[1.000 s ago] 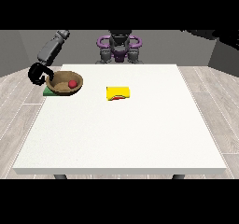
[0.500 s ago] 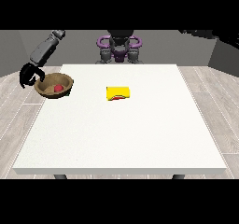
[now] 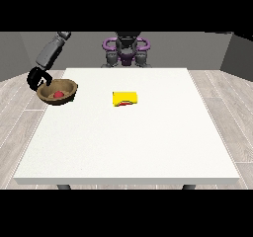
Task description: Pick the cup and pour the ball into the bowl, then pick the bowl and place it on the pad
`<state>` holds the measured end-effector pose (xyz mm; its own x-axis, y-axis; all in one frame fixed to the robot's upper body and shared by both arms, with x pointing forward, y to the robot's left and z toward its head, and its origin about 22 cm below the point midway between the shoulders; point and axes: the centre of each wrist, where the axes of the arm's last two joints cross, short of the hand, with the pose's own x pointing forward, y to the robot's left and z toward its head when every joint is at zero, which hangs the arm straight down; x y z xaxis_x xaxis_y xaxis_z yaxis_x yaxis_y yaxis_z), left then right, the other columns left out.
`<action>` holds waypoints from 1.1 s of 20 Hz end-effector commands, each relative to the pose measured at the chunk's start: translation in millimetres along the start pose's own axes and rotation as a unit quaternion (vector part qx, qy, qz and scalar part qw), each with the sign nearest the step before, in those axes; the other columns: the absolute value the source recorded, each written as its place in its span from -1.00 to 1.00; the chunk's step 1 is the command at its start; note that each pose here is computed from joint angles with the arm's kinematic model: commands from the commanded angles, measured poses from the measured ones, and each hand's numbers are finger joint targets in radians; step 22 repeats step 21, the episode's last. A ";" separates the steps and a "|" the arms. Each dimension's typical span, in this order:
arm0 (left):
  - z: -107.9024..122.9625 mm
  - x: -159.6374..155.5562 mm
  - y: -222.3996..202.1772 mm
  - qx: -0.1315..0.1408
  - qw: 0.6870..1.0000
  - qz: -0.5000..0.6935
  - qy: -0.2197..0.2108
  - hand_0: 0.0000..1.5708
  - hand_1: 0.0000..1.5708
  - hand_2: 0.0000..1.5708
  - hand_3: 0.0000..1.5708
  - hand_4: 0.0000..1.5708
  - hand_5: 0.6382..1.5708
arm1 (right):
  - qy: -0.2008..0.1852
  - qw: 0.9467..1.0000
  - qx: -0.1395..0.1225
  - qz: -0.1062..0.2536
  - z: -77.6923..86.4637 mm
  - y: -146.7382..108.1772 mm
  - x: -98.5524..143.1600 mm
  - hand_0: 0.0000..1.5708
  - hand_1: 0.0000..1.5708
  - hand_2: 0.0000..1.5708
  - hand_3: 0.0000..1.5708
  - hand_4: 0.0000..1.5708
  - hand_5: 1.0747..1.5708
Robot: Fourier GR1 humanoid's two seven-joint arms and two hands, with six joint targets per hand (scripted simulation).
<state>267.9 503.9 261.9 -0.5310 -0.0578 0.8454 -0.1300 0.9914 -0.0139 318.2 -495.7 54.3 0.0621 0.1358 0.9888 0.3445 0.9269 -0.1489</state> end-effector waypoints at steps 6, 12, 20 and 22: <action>8.3 -22.4 13.5 0.022 0.998 -0.009 0.054 -1.00 -1.00 -1.00 -1.00 -0.16 0.94 | 0.104 0.990 0.038 -0.081 -2.8 11.0 -7.4 1.00 1.00 1.00 0.70 0.05 0.87; 1.3 -5.9 15.1 0.008 0.999 -0.007 0.039 -1.00 -1.00 -1.00 -1.00 -0.17 0.95 | 0.078 0.996 -0.042 -0.008 -7.2 -26.9 32.2 -1.00 -1.00 -1.00 -1.00 -1.00 0.73; 18.2 -75.6 -39.6 -0.016 0.984 0.047 0.170 -1.00 -1.00 -1.00 -1.00 0.25 1.00 | 0.096 0.995 0.020 0.003 -19.9 -3.8 47.6 -1.00 -1.00 -1.00 -1.00 -0.16 -0.36; 25.2 -83.6 -33.5 -0.012 0.980 0.035 0.197 -1.00 -1.00 -1.00 -1.00 0.25 1.00 | 0.081 0.996 0.044 -0.006 -26.7 15.5 52.8 -1.00 -1.00 -1.00 -1.00 -0.11 -0.42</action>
